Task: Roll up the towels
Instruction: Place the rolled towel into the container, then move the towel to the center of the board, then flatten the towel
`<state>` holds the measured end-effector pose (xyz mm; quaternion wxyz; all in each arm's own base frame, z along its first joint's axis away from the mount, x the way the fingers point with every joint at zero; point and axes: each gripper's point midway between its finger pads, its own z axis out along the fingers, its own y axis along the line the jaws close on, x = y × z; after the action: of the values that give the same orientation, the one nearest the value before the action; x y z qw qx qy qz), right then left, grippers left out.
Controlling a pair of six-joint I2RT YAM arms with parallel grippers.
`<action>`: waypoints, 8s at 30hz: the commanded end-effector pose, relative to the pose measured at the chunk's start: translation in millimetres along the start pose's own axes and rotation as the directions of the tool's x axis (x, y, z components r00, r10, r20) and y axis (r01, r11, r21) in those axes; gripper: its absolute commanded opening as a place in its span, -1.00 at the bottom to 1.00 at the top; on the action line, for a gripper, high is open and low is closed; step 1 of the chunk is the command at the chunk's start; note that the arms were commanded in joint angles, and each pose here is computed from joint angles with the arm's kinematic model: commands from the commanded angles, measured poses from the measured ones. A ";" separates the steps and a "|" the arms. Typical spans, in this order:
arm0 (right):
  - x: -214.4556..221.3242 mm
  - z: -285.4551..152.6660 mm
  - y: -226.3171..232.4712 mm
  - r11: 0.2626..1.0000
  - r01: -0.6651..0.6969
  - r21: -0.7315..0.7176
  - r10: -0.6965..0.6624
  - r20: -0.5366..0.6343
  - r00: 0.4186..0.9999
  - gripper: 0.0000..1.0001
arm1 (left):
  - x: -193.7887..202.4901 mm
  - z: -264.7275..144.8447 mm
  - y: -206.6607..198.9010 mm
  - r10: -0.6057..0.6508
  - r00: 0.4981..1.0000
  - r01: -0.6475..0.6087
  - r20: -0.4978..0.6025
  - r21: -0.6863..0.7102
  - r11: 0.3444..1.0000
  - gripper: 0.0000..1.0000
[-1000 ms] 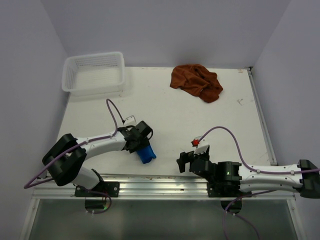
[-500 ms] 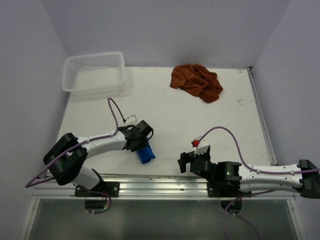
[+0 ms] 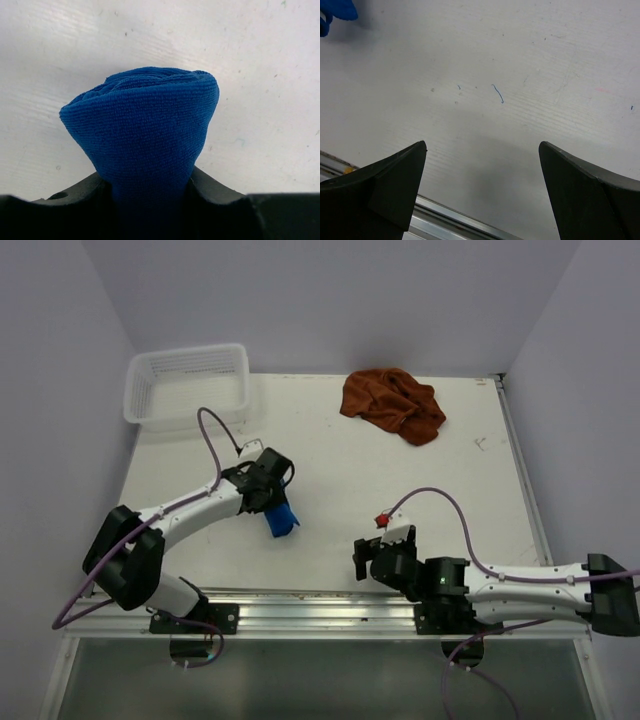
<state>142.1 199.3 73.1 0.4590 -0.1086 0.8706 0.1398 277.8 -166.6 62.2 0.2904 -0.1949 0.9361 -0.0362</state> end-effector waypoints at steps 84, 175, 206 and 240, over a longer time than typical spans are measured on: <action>-27.7 135.4 22.1 0.997 -0.041 0.062 0.058 -0.301 0.952 0.98 | -384.0 194.5 38.0 -0.328 0.900 0.290 0.287 0.167 0.942 0.99; -26.0 19.7 -29.8 0.919 -0.391 0.055 0.389 -0.297 0.872 0.29 | -44.9 -31.6 -22.8 0.196 0.973 -0.229 0.120 0.492 0.840 0.99; -17.3 -7.4 -71.3 0.893 -0.403 0.202 0.439 -0.192 0.878 0.20 | 59.8 21.0 -73.0 0.222 0.970 -0.120 -0.104 0.587 0.800 0.05; 12.4 14.3 -65.9 0.851 -0.429 0.304 0.511 -0.286 0.811 0.18 | -105.4 -60.8 66.8 -0.121 0.933 0.033 0.340 0.254 0.967 -1.00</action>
<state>158.8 132.3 38.7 0.2456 0.1269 0.9547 0.1102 288.4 -69.3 137.3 0.4479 -0.2078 0.8594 -0.1324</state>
